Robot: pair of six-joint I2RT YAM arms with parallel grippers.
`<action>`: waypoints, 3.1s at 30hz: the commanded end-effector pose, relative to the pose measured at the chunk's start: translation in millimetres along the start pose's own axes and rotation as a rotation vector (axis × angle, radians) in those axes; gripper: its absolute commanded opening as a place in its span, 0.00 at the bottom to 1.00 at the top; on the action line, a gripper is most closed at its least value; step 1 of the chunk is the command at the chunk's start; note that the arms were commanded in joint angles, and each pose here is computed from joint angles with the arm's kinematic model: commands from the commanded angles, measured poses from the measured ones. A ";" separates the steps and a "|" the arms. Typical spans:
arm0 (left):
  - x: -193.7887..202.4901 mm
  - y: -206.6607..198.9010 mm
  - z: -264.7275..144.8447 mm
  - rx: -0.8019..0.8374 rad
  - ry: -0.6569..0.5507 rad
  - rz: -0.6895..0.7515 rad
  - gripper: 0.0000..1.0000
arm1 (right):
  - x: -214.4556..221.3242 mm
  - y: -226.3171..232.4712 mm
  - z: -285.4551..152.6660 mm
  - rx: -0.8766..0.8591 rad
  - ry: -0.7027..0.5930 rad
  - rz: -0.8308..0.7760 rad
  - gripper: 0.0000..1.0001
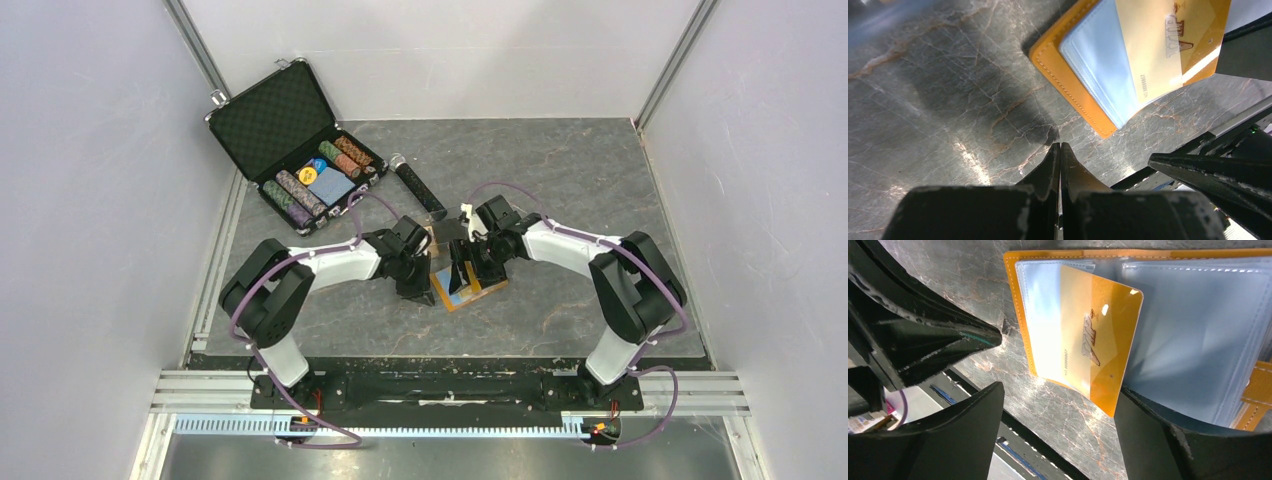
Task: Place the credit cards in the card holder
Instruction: Insert the credit card into the card holder.
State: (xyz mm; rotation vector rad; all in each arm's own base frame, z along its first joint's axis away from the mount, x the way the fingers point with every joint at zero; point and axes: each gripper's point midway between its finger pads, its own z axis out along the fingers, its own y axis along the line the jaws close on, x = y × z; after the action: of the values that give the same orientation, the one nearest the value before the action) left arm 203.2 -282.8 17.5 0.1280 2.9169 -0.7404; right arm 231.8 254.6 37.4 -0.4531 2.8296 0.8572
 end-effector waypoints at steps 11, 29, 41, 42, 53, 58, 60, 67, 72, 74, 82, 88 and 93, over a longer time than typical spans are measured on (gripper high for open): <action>-33.6 -25.2 1.9 0.083 -0.021 -0.024 0.03 | -16.3 -7.3 -30.4 0.131 -0.062 -0.145 0.88; -20.3 -3.8 7.7 0.017 -0.001 -0.027 0.03 | 10.1 1.7 7.3 0.054 0.028 -0.190 0.39; -50.4 -7.9 -5.6 0.132 -0.056 -0.111 0.04 | -31.0 -12.2 -25.8 0.151 -0.125 -0.101 0.48; -52.6 -8.8 -5.2 0.136 -0.056 -0.110 0.04 | -33.5 -12.7 -27.6 0.151 -0.134 -0.101 0.48; -81.6 -17.1 3.8 0.133 -0.065 -0.111 0.04 | -54.4 -25.6 -25.1 0.143 -0.184 -0.078 0.48; -87.6 -17.9 12.9 0.118 -0.039 -0.107 0.04 | -57.9 -30.0 -7.0 0.127 -0.159 -0.063 0.45; -85.9 -15.8 14.1 0.111 -0.034 -0.111 0.03 | -56.7 -28.8 -1.4 0.108 -0.145 -0.055 0.44; -70.1 -8.0 17.8 0.088 -0.009 -0.117 0.04 | -47.7 -11.8 10.4 0.024 -0.116 -0.061 0.40; -59.3 -7.9 12.8 0.082 -0.014 -0.113 0.04 | -39.1 9.3 16.4 -0.067 -0.094 -0.060 0.30; -54.6 -6.5 8.1 0.075 -0.024 -0.111 0.04 | -34.6 18.9 18.2 -0.104 -0.083 -0.060 0.26; -49.2 4.1 -25.6 0.039 -0.106 -0.110 0.12 | -30.8 22.8 14.7 -0.064 -0.095 -0.071 0.28; -68.0 5.7 -38.0 0.101 -0.150 -0.147 0.40 | -53.0 18.2 -11.5 0.039 -0.199 -0.090 0.41; -77.0 0.5 -24.6 0.162 -0.141 -0.195 0.42 | -58.7 -1.3 -19.7 0.100 -0.239 -0.033 0.45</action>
State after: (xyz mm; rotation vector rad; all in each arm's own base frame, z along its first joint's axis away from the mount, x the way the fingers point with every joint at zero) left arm 269.1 -258.6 49.2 -0.1285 2.7871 -0.8526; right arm 265.8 270.2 54.0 -0.4496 2.6712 0.7897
